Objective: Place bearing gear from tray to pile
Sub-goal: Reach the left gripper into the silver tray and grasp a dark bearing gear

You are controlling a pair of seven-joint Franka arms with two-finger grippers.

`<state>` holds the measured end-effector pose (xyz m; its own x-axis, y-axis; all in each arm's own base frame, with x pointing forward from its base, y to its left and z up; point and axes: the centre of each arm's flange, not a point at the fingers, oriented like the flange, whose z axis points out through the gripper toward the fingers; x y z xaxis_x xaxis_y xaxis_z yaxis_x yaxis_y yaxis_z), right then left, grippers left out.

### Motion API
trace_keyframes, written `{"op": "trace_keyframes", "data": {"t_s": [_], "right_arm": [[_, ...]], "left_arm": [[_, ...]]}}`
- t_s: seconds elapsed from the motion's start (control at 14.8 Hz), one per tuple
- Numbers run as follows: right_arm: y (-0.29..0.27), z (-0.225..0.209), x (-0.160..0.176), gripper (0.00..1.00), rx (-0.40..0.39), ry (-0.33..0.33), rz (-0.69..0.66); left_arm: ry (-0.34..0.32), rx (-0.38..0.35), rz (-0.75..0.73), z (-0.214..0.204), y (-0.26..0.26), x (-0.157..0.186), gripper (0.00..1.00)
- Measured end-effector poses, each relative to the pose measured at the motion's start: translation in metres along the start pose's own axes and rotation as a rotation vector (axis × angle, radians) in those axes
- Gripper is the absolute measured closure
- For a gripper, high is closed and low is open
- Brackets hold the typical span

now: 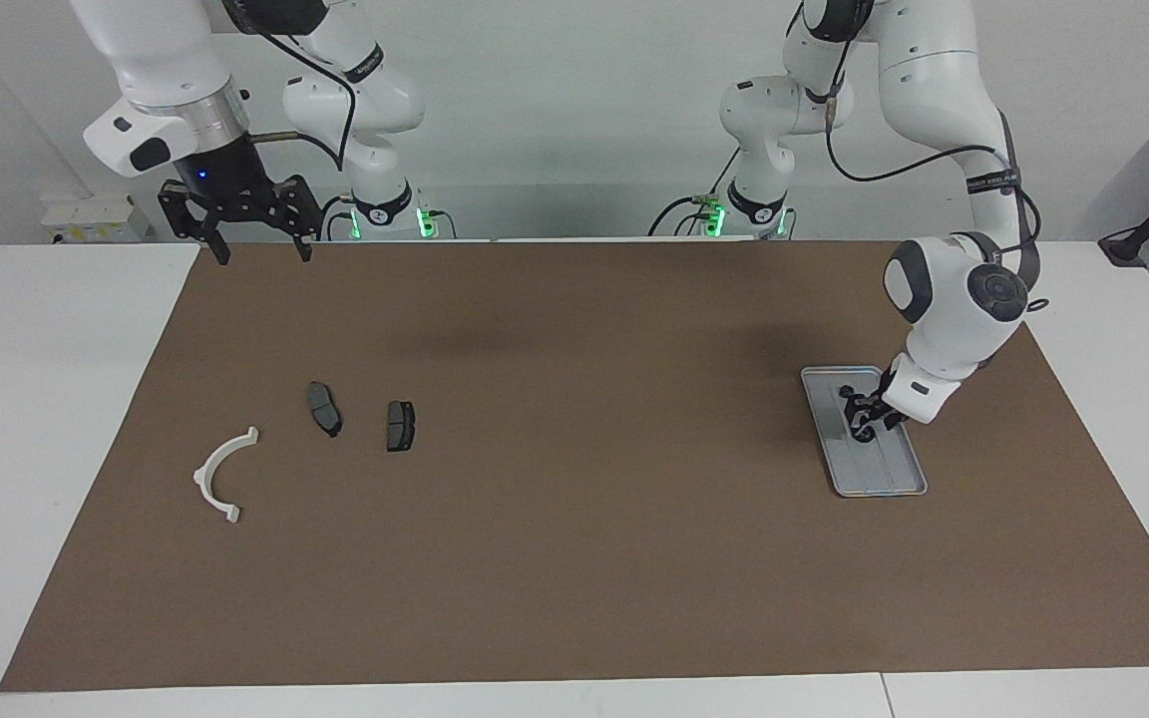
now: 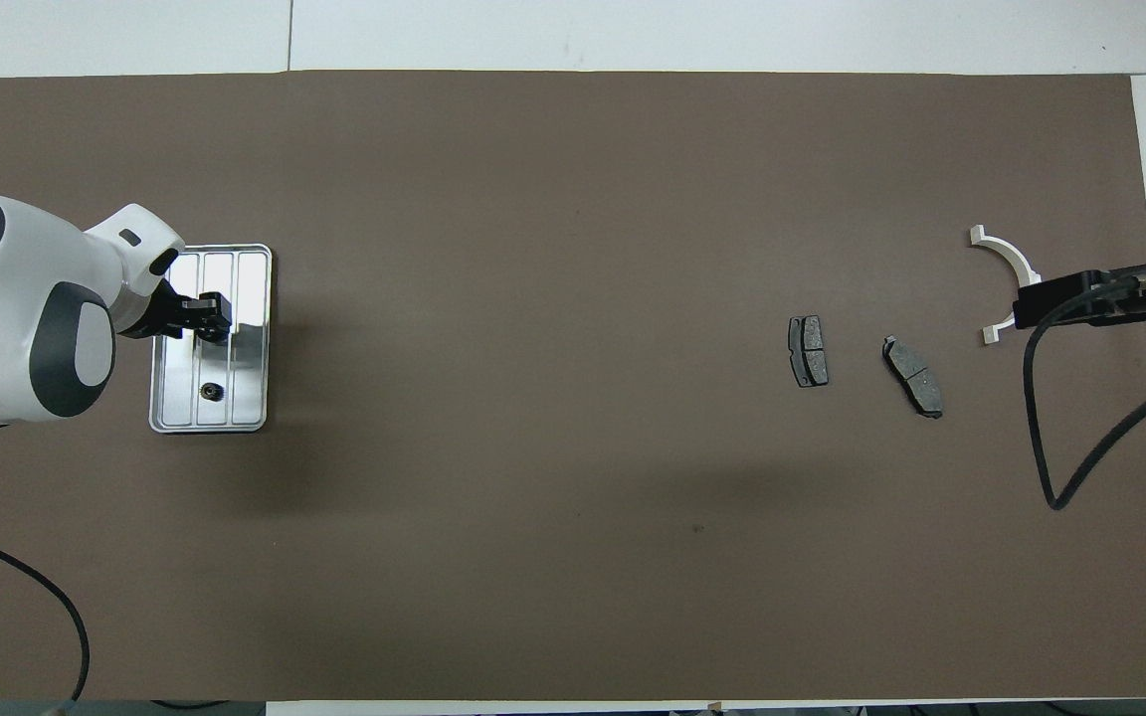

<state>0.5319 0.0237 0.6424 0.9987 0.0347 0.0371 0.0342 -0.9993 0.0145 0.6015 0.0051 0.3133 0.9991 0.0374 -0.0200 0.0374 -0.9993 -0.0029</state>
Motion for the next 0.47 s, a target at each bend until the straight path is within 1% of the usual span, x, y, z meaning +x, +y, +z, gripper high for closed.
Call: {"op": "trace_keyframes", "data": {"t_s": [0.2, 0.27, 0.47], "right_arm": [[0.000, 0.000, 0.000, 0.00, 0.000, 0.000, 0.000], [0.000, 0.000, 0.000, 0.00, 0.000, 0.000, 0.000], [0.000, 0.000, 0.000, 0.00, 0.000, 0.000, 0.000]], "left_arm": [[0.010, -0.001, 0.000, 0.004, 0.000, -0.001, 0.38], [0.010, -0.001, -0.001, 0.006, 0.000, -0.002, 0.40], [0.008, -0.001, -0.002, 0.011, 0.000, -0.003, 0.40]]}}
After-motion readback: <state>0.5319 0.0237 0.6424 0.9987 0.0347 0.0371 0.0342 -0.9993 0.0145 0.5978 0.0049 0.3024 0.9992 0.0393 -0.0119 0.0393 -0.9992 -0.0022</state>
